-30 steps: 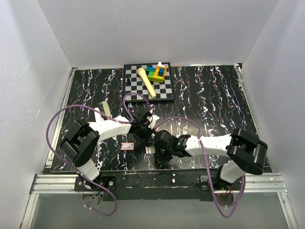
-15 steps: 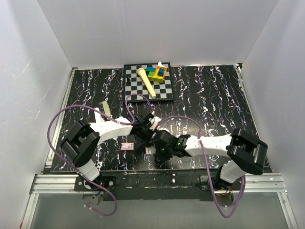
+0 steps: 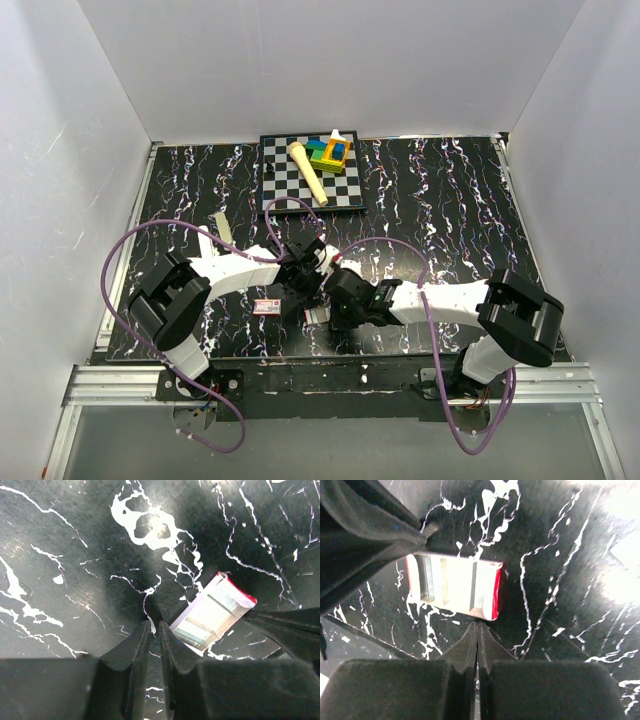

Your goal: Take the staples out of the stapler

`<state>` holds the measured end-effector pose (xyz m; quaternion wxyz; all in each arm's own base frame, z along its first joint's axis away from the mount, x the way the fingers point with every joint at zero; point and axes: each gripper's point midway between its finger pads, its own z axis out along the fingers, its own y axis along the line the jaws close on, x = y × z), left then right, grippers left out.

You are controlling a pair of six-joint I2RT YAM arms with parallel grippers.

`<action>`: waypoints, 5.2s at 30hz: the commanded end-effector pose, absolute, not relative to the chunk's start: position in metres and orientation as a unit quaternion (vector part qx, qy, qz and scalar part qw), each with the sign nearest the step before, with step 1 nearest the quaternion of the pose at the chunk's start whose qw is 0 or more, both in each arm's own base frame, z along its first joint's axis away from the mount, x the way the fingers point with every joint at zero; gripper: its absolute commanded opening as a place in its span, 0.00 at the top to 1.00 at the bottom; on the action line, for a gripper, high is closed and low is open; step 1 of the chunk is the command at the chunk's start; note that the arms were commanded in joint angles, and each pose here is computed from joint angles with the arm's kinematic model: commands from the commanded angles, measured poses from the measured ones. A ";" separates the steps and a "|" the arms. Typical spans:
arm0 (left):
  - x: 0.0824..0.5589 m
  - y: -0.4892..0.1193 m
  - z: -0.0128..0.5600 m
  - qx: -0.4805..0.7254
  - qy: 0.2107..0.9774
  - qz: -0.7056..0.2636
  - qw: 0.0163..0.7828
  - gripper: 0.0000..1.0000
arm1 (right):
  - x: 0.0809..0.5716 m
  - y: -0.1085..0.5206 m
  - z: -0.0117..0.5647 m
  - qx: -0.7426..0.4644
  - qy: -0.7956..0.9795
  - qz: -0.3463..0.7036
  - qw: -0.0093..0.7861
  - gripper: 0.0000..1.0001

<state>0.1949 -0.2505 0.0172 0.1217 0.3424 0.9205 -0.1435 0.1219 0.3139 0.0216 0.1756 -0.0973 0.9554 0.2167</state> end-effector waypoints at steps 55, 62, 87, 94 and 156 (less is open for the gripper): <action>0.220 -0.247 0.155 0.308 0.841 -0.193 0.402 0.35 | 0.197 0.190 0.052 -0.174 0.960 0.090 0.201 0.39; 0.220 -0.245 0.176 0.294 0.820 -0.211 0.443 0.21 | 0.197 0.195 0.039 -0.182 0.964 0.087 0.175 0.40; 0.246 -0.222 0.161 0.204 0.866 -0.134 0.437 0.02 | 0.201 0.186 0.019 -0.167 0.971 0.047 0.163 0.55; 0.246 -0.222 0.160 0.206 0.867 -0.133 0.434 0.02 | 0.196 0.185 0.013 -0.158 0.974 0.049 0.157 0.63; 0.243 -0.193 0.208 0.152 0.835 -0.138 0.510 0.02 | 0.156 0.360 0.078 -0.188 0.945 0.170 0.207 0.85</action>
